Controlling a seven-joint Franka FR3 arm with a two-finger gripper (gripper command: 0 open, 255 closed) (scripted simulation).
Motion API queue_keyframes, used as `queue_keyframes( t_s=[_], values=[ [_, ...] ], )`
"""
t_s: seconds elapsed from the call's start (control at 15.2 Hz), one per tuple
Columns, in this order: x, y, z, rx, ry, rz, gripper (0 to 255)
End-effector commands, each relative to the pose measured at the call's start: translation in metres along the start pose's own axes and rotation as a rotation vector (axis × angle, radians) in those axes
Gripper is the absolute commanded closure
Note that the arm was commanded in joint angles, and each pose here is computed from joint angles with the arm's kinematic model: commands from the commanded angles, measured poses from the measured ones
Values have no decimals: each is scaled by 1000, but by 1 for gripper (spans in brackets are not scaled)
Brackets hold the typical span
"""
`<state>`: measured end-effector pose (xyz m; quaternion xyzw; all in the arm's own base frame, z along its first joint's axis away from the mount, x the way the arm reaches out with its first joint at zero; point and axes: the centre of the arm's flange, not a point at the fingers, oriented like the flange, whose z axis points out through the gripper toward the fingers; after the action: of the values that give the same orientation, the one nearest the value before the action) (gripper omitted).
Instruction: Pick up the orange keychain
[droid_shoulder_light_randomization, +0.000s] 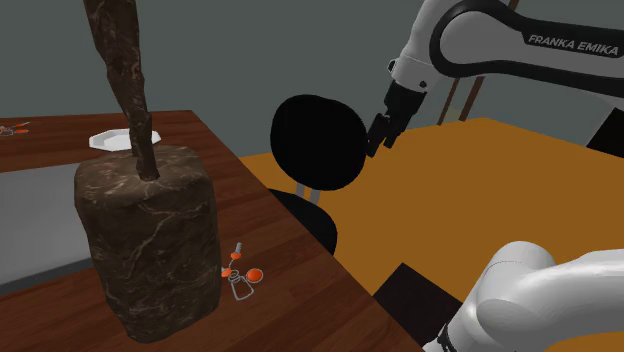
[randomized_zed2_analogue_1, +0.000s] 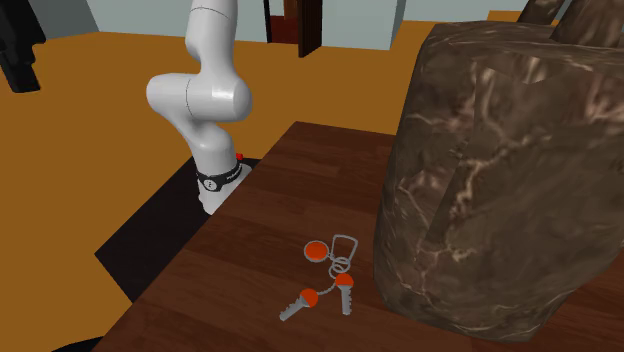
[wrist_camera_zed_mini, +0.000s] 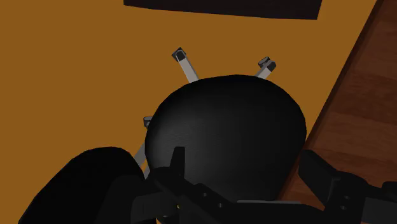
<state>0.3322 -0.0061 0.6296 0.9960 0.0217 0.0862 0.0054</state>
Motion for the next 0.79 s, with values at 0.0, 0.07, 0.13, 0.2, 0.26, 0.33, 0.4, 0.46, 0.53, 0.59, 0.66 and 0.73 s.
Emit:
queue_keyframes(
  t_s=[0.0,0.07,0.13,0.2,0.26,0.33,0.4,0.46,0.53,0.59,0.66,0.73],
  values=[
    [0,0,0,0,0,0,0],
    [0,-13,5,-1,-6,19,0],
    [1,-25,9,-2,-12,38,0],
    [1,-38,14,-4,-18,57,0],
    [2,-50,19,-5,-24,76,0],
    [3,-62,23,-6,-30,95,0],
    [5,-75,28,-7,-36,114,0],
    [6,-87,33,-9,-43,133,0],
    [8,-100,38,-10,-49,152,0],
    [10,-112,43,-11,-55,171,0],
    [12,-124,47,-12,-61,190,0],
    [14,-136,52,-14,-67,209,0]
  ],
)
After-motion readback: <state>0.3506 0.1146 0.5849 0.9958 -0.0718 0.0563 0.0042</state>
